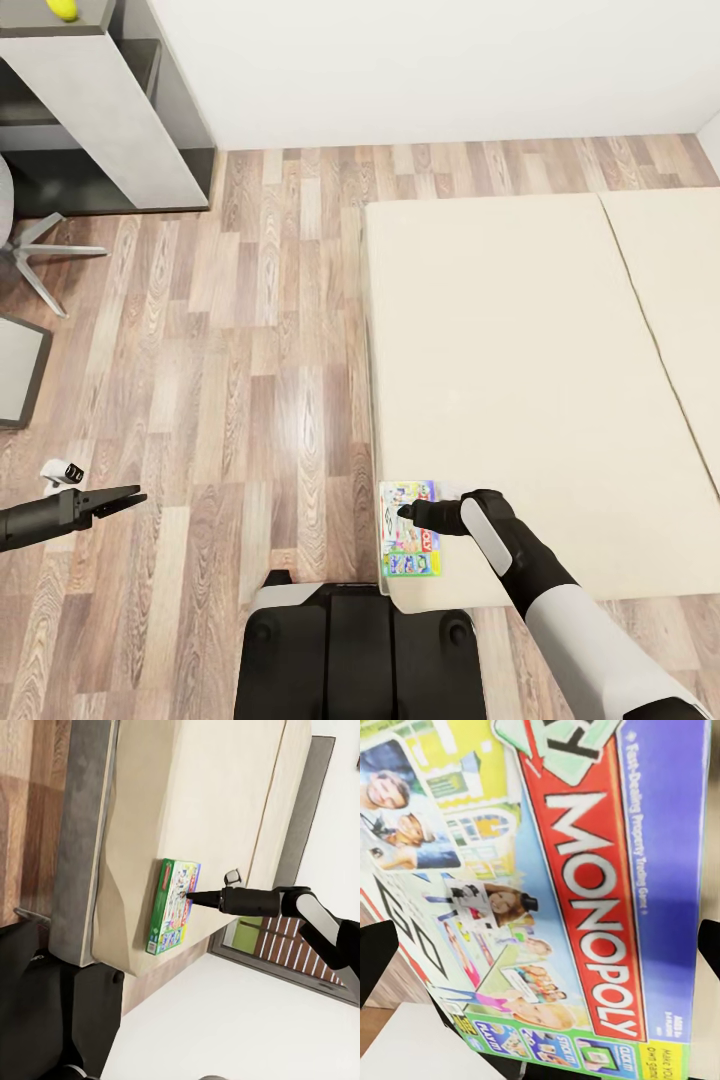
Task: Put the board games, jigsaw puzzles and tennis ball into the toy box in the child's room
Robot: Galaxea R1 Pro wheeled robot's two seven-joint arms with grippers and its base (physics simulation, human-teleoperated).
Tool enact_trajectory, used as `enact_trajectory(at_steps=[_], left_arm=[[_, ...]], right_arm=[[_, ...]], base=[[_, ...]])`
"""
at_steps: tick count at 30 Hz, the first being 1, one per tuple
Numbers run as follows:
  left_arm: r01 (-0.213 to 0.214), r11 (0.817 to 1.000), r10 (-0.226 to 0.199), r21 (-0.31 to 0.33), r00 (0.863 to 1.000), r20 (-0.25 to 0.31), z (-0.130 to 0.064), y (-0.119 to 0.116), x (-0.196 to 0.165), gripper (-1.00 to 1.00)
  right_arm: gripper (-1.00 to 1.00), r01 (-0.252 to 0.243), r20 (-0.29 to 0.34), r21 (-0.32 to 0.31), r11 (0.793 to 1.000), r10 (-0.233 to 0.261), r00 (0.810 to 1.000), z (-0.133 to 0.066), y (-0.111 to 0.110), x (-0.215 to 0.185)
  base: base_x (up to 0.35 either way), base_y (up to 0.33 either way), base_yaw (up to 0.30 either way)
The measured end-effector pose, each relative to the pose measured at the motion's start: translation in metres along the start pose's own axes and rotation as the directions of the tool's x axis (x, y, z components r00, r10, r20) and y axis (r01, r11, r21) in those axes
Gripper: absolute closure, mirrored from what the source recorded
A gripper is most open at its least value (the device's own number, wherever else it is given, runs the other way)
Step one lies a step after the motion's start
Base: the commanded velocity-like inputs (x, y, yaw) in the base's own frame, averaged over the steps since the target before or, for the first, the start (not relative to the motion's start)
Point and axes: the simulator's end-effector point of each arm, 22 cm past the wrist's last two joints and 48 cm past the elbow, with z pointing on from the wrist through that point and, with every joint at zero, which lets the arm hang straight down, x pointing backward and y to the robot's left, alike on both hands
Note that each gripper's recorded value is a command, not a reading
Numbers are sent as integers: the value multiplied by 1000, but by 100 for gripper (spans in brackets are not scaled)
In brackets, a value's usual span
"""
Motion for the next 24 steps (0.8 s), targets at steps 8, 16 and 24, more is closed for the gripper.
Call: enact_trajectory(at_steps=[8, 16, 24], left_arm=[[0, 1000, 0, 0, 1000, 0, 0, 0, 0, -100], [0, 1000, 0, 0, 1000, 0, 0, 0, 0, -100], [0, 1000, 0, 0, 1000, 0, 0, 0, 0, -100]], right_arm=[[-100, 0, 1, 0, 1000, 0, 1000, 0, 0, 0], [-100, 0, 3, 0, 1000, 0, 1000, 0, 0, -1], [-100, 0, 3, 0, 1000, 0, 1000, 0, 0, -1]], base=[[0, 49, 0], [0, 43, 0], [0, 5, 0]])
